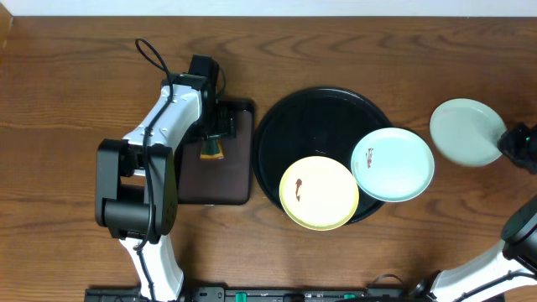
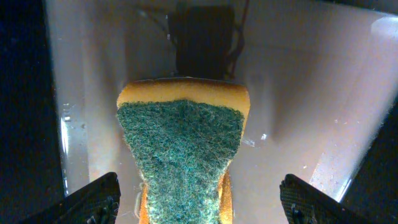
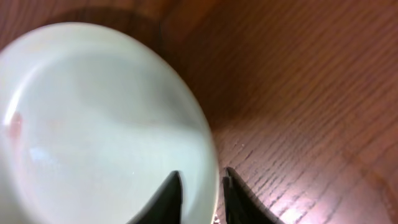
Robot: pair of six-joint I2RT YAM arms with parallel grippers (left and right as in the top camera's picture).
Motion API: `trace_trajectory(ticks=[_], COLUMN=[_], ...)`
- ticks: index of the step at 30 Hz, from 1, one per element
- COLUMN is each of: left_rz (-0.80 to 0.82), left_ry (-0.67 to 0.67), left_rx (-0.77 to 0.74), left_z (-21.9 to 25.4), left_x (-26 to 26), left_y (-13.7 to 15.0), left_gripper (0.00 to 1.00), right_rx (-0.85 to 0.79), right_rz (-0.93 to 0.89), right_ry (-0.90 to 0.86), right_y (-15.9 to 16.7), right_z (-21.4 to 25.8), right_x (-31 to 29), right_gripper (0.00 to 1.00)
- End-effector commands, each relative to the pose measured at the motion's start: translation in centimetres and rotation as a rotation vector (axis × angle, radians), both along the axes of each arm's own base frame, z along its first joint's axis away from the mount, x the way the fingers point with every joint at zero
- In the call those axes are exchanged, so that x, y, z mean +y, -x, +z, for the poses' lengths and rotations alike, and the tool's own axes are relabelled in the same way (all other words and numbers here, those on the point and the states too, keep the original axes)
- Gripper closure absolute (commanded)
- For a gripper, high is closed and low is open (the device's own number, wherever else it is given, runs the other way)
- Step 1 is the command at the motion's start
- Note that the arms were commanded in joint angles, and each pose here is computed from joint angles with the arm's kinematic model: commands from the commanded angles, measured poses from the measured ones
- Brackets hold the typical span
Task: Clean dirty plates on tray and stack at the side
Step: 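Place the pale green plate on the table right of the tray, then grip the yellow plate rim with the right gripper and drag it toward tray center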
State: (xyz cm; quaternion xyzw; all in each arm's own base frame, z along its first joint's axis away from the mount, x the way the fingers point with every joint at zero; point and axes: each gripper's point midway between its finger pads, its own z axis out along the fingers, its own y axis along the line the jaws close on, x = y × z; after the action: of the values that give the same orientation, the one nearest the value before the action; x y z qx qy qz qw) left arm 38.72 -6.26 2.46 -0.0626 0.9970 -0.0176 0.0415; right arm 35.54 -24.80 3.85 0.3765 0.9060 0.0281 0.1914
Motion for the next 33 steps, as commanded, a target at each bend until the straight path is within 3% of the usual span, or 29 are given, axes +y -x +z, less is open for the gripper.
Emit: trace_trajectory(ticks=[1, 3, 8, 12, 16, 24, 33], left_rz=[0.003, 0.003, 0.003, 0.003, 0.003, 0.003, 0.003], left_ry=[-0.014, -0.014, -0.014, -0.014, -0.014, -0.014, -0.014], left_rx=[0.007, 0.007, 0.007, 0.007, 0.007, 0.007, 0.007], left_z=[-0.2, -0.2, -0.2, -0.2, -0.2, -0.2, -0.2], left_x=[0.2, 0.2, 0.2, 0.2, 0.2, 0.2, 0.2], left_y=[0.1, 0.1, 0.1, 0.1, 0.1, 0.1, 0.1], left_gripper=[0.17, 0.17, 0.17, 0.17, 0.17, 0.17, 0.17], right_rx=[-0.034, -0.060, -0.147, -0.168, -0.178, 0.049, 0.397], right_rz=[0.083, 0.118, 0.273, 0.454, 0.646, 0.921, 0.791], right_ry=[0.022, 0.014, -0.003, 0.017, 0.003, -0.122, -0.172], right_y=[-0.8, -1.4, -3.2, -3.2, -2.4, 2.8, 10.1], right_z=[2.1, 4.5, 13.3, 19.6, 22.0, 18.4, 8.1], right_x=[0.3, 0.9, 5.2, 12.3, 20.5, 33.3, 37.6], right_gripper=[0.56, 0.51, 0.51, 0.51, 0.52, 0.59, 0.69])
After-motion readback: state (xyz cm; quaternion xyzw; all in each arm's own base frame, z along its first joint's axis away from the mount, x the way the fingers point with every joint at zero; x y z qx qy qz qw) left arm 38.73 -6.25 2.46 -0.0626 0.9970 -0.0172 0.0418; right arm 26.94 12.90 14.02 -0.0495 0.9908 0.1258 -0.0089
